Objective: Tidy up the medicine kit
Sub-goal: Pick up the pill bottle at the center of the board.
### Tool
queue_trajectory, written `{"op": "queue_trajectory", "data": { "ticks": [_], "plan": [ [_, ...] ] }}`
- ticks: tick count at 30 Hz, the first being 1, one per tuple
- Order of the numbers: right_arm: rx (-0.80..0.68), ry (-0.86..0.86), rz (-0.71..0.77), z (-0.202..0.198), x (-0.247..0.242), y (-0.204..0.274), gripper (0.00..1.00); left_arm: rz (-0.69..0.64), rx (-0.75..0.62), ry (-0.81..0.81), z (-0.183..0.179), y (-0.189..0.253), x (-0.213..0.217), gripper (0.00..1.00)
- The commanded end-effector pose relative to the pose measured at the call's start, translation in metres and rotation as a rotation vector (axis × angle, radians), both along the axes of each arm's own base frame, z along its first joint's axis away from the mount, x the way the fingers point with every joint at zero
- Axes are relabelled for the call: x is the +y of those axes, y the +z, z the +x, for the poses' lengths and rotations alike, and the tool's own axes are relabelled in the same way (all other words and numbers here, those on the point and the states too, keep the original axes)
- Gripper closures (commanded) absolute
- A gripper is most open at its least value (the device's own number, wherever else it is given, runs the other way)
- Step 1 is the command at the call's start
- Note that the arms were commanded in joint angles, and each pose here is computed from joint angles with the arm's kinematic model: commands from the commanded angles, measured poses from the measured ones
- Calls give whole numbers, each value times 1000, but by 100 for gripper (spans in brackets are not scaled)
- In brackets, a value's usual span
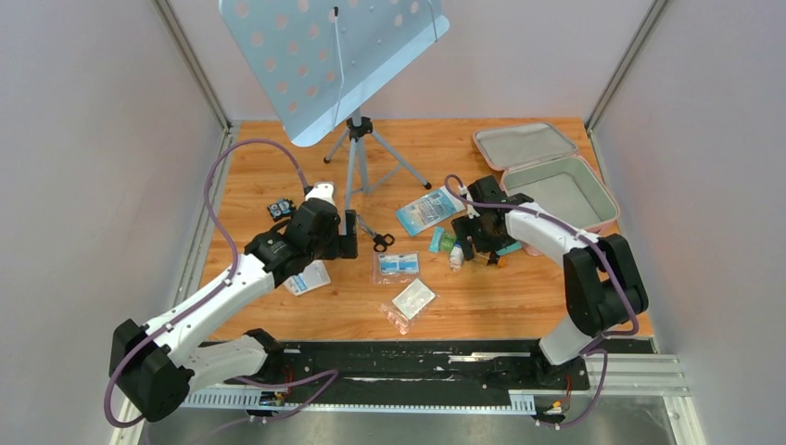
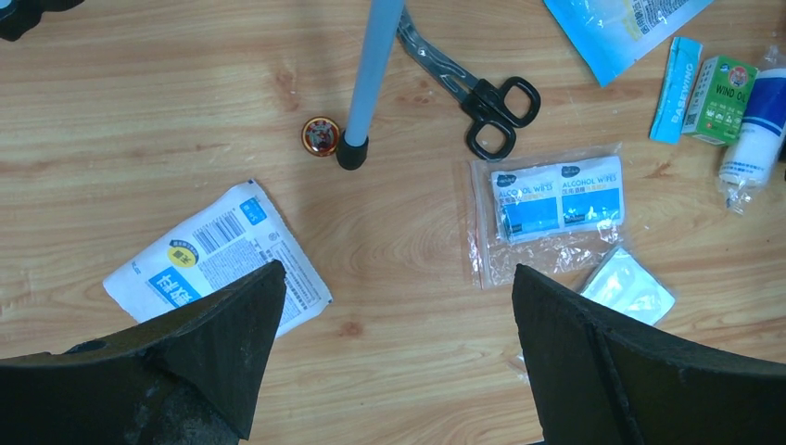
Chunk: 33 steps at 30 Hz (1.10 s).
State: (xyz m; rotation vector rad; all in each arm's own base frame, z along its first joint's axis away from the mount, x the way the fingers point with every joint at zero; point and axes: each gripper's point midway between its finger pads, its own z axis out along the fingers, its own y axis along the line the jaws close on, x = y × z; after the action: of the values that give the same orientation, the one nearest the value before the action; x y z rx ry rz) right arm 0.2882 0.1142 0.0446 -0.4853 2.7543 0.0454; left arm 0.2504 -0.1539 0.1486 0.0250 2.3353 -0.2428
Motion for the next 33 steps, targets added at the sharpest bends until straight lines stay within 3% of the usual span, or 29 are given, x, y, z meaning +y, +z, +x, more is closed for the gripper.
{"op": "queue_trajectory", "data": {
  "ticks": [1,10,14,19,23,27,33],
  "plan": [
    [-23,26,-27,10,0,4,25,-19,-50,-7,10,19,-7,0],
    [48,-30,45,-8,10,-7,42,-23,-44,-3,11,17,-8,0],
    [73,-35,82,-18,20,-7,45,-20,-41,-6,12,16,-10,0],
    [112,-38,53,-24,21,-20,40,-26,-32,-16,14,15,-14,0],
    [110,-39,42,-23,22,-21,52,-30,-32,-20,15,15,-16,0],
    [59,-44,64,-17,25,-4,64,-26,-34,-22,15,17,-15,0],
    [-76,-48,136,-7,30,50,68,-25,-32,-26,16,17,-17,0]
  ]
}}
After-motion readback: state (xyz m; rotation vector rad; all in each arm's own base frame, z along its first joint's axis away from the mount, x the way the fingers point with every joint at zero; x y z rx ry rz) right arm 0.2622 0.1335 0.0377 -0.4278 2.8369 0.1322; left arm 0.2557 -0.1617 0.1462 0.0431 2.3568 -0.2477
